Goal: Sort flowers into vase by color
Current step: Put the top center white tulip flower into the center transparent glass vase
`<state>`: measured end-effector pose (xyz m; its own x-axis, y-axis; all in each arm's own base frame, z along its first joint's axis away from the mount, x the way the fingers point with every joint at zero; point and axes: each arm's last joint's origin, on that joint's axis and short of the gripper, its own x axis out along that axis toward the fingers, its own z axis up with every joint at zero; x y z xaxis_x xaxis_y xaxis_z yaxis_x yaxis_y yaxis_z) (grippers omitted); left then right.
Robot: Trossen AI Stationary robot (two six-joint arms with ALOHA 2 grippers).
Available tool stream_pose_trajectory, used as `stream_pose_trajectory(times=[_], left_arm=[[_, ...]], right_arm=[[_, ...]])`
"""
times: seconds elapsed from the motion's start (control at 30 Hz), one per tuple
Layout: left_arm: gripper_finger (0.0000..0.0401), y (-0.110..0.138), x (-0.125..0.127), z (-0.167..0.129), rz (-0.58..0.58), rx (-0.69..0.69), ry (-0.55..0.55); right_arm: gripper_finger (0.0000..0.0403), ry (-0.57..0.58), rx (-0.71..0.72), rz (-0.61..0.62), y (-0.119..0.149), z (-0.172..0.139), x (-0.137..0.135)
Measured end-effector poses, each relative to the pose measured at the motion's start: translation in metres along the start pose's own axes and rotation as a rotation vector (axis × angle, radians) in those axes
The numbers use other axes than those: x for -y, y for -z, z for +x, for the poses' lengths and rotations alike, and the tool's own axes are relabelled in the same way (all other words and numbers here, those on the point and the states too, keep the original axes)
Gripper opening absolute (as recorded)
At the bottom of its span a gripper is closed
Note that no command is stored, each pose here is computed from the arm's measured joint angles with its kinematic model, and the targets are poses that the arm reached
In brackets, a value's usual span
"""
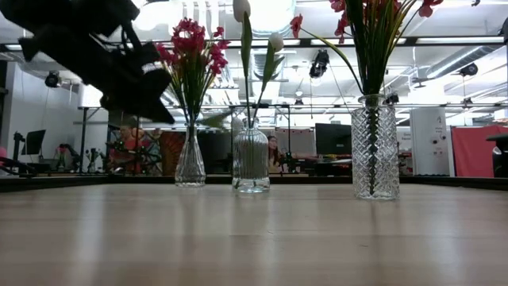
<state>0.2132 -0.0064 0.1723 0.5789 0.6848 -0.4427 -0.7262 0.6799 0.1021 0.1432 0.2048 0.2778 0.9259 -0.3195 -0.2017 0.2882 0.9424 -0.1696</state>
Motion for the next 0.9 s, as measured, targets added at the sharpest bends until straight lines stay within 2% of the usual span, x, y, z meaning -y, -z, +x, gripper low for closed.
stream_pose_trajectory(times=[0.2,0.5,0.63,0.9], left_arm=[[0.0,-0.022,-0.002,-0.023,0.051,0.075,-0.053],[0.0,-0.068,0.003,-0.055,0.141,0.093,-0.035],[0.0,-0.088,0.003,-0.071,0.192,0.101,-0.071],[0.0,-0.133,-0.008,-0.101,0.193,0.124,-0.092]], right_arm=[[0.0178,0.0,0.0,0.001,0.0,0.0,0.0],[0.0178,0.0,0.0,-0.006,0.0,0.0,0.0],[0.0178,0.0,0.001,-0.006,0.0,0.0,0.0],[0.0178,0.001,-0.001,-0.011,0.001,0.0,-0.001]])
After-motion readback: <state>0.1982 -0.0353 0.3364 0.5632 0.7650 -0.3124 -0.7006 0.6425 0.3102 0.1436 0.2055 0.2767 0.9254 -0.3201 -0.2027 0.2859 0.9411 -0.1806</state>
